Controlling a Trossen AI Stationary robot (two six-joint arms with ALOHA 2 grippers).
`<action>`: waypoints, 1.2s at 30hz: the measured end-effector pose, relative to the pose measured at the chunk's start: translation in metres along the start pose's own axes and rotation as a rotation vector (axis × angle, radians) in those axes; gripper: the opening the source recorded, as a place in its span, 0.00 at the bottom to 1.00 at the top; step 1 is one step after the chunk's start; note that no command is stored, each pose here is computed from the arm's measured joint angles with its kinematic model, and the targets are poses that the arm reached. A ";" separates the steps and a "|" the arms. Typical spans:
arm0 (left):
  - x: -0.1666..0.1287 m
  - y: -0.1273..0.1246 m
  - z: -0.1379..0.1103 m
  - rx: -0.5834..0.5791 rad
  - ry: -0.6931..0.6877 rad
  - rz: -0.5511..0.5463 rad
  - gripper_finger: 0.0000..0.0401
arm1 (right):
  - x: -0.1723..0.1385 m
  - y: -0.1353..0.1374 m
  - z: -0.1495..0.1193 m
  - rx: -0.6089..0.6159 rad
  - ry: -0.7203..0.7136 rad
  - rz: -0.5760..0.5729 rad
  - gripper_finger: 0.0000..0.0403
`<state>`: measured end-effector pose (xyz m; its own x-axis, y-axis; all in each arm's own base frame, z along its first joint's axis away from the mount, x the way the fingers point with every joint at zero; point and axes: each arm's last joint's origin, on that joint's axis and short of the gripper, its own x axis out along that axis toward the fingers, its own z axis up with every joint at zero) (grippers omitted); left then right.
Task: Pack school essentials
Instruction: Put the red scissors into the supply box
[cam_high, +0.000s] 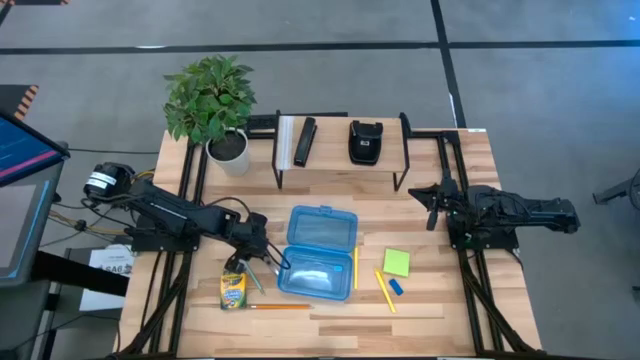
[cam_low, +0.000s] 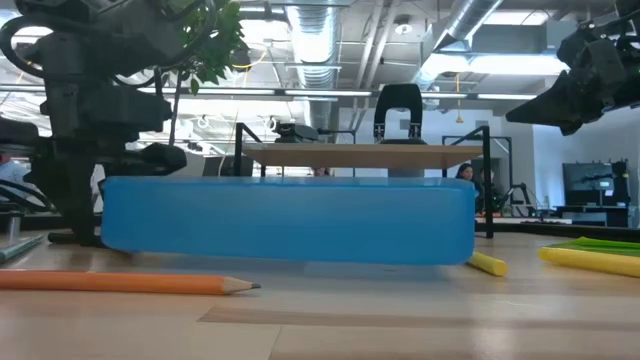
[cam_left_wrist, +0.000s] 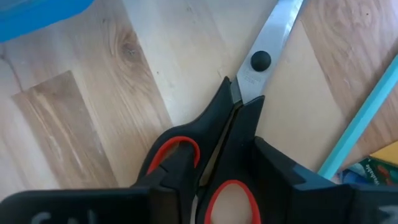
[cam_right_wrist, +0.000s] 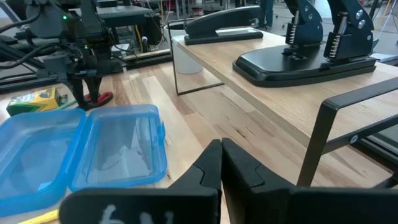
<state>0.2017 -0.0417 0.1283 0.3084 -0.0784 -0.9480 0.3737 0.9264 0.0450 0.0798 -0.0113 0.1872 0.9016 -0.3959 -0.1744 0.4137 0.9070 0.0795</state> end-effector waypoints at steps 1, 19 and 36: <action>0.000 0.000 0.000 0.001 0.007 0.003 0.26 | 0.000 0.000 0.000 0.000 0.000 0.000 0.06; -0.036 0.005 0.017 -0.007 0.213 0.045 0.07 | 0.000 0.000 0.000 0.000 0.000 0.000 0.06; -0.028 0.001 0.029 0.025 0.129 0.016 0.40 | 0.000 0.000 0.000 0.000 0.001 0.000 0.06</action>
<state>0.2185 -0.0494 0.1635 0.2002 -0.0142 -0.9796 0.3922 0.9175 0.0668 0.0798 -0.0114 0.1872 0.9013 -0.3962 -0.1749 0.4140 0.9068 0.0792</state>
